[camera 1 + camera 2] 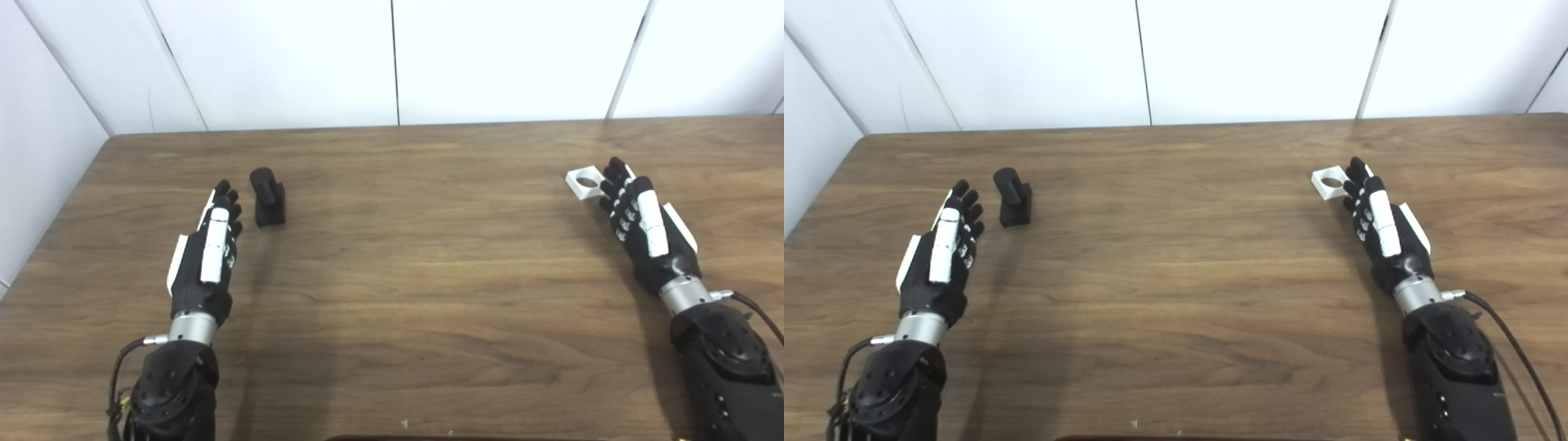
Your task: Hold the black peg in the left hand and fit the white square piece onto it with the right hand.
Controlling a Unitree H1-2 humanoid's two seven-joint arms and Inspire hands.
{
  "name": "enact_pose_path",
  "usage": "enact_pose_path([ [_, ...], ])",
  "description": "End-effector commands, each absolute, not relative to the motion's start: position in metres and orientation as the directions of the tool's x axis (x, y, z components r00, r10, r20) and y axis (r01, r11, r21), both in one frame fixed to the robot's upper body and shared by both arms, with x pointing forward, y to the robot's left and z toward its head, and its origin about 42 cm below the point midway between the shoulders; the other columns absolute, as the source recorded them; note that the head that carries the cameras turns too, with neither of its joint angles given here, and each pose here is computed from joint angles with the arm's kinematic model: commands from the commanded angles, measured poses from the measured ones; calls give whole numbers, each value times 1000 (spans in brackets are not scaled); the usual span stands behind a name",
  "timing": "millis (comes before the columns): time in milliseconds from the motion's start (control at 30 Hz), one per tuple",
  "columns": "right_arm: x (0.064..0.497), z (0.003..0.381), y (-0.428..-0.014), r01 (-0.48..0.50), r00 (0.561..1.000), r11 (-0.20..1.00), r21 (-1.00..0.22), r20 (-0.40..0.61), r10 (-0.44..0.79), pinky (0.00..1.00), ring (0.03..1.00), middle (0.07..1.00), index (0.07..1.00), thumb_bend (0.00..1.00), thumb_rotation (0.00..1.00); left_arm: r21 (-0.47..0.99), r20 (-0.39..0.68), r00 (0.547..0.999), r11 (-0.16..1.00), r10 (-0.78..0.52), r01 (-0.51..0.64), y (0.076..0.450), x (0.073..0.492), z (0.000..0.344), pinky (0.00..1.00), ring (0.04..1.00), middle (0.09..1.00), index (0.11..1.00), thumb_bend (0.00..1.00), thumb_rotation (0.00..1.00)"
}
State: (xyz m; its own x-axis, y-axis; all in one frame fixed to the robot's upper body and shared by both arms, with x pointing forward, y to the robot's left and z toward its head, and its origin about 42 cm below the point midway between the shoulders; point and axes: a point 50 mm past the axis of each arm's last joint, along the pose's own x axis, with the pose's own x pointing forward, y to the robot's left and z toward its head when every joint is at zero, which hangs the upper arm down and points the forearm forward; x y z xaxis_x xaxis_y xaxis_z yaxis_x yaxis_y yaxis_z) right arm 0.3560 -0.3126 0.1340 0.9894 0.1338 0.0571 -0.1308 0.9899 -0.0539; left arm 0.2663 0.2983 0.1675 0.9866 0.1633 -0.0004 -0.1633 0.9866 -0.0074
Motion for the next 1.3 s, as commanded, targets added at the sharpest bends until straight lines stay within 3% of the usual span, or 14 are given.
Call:
enact_pose_path([
  [0,365,151,-313,-143,980,987,-76,130,152,1000,1000,1000,1000,566,1000,18,64,984,985,169,-170,297,271,189,1000,1000,1000,1000,538,849],
  [167,364,150,-314,-142,980,987,-78,131,152,1000,1000,1000,1000,570,1000,166,42,969,955,243,-246,295,273,195,1000,1000,1000,1000,543,716],
  [333,363,148,-312,-147,980,987,-70,125,155,1000,1000,1000,1000,562,1000,324,63,956,900,287,-292,291,279,201,1000,1000,1000,1000,583,666],
  [467,362,147,-311,-145,981,987,-64,118,152,1000,1000,1000,1000,558,1000,429,88,946,845,313,-319,287,284,206,1000,1000,1000,1000,557,552],
  [567,360,146,-312,-144,981,987,-67,118,151,1000,1000,1000,1000,559,1000,519,103,930,779,352,-352,285,289,208,1000,1000,1000,996,593,499],
  [800,358,145,-313,-139,982,989,-51,124,144,1000,1000,1000,1000,547,1000,720,118,902,590,416,-366,280,301,209,1000,1000,1000,944,707,486],
  [1267,351,144,-313,-125,984,991,-54,120,131,1000,1000,1000,1000,550,1000,879,84,888,386,452,-279,274,325,200,1000,1000,1000,920,764,518],
])
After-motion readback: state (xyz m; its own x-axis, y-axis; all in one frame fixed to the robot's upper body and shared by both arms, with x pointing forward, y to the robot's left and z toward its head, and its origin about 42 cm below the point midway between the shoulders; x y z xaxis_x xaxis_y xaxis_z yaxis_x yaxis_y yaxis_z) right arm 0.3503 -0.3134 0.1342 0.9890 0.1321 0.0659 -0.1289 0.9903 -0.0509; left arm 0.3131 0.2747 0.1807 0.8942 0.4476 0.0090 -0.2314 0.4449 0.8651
